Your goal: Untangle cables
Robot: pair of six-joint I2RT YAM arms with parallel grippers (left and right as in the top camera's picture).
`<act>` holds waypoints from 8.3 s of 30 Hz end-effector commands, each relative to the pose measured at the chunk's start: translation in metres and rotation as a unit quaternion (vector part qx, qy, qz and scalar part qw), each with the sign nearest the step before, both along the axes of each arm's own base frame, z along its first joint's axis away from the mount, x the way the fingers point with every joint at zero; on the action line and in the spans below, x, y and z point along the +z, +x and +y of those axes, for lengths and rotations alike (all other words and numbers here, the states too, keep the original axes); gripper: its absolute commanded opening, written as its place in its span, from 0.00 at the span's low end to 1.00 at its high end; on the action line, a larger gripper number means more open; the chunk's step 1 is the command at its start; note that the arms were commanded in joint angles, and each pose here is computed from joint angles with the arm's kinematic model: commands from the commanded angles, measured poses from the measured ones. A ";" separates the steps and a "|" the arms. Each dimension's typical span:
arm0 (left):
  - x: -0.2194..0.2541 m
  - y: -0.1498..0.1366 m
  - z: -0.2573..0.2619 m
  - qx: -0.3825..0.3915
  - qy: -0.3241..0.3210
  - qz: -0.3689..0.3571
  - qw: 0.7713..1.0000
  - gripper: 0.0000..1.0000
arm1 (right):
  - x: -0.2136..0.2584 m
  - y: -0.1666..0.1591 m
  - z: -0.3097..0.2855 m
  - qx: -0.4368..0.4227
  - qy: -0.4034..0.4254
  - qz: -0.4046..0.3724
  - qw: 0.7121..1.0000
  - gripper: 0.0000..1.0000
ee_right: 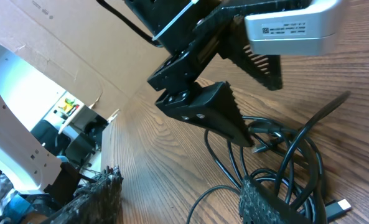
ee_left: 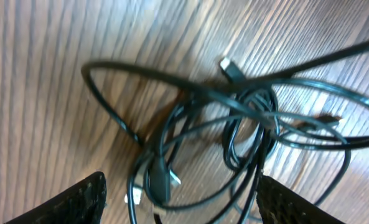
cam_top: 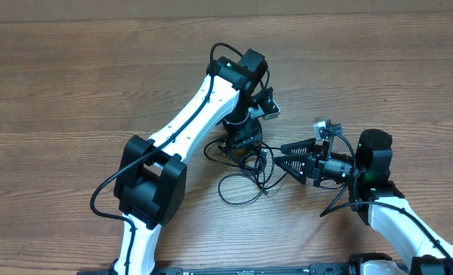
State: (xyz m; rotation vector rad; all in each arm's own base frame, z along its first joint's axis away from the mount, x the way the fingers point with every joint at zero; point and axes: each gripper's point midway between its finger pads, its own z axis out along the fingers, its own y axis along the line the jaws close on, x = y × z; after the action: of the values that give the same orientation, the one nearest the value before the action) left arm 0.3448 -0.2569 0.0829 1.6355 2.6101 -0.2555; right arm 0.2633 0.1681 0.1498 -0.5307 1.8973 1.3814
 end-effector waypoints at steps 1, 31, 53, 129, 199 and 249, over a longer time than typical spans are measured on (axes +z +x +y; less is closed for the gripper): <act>0.001 0.000 -0.011 -0.029 -0.028 0.000 0.999 0.77 | 0.003 0.004 0.001 -0.003 -0.001 -0.006 1.000 0.60; -0.026 -0.007 -0.001 -0.058 -0.039 0.021 0.997 0.75 | 0.001 0.008 -0.001 -0.017 -0.008 -0.006 1.000 0.59; -0.040 -0.014 -0.008 -0.060 -0.066 0.034 0.995 0.62 | 0.001 0.010 -0.002 -0.021 -0.010 -0.006 1.000 0.59; -0.052 -0.022 0.009 -0.095 -0.053 0.044 0.993 0.63 | 0.000 0.012 -0.003 -0.028 -0.014 -0.007 0.999 0.59; 0.039 0.031 -0.035 0.008 -0.101 -0.033 0.994 0.04 | 0.000 0.012 -0.003 -0.029 -0.014 -0.006 0.999 0.58; 0.078 0.057 -0.023 0.440 -0.142 0.090 0.882 0.11 | -0.027 0.053 -0.035 -0.136 -0.164 -0.128 0.969 0.80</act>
State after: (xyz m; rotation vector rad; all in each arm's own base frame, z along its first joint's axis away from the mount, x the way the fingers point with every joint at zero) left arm 0.3960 -0.2824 0.1574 0.3434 2.9295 -0.7181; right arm 0.3018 0.1431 0.1263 -0.4595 1.9474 0.9978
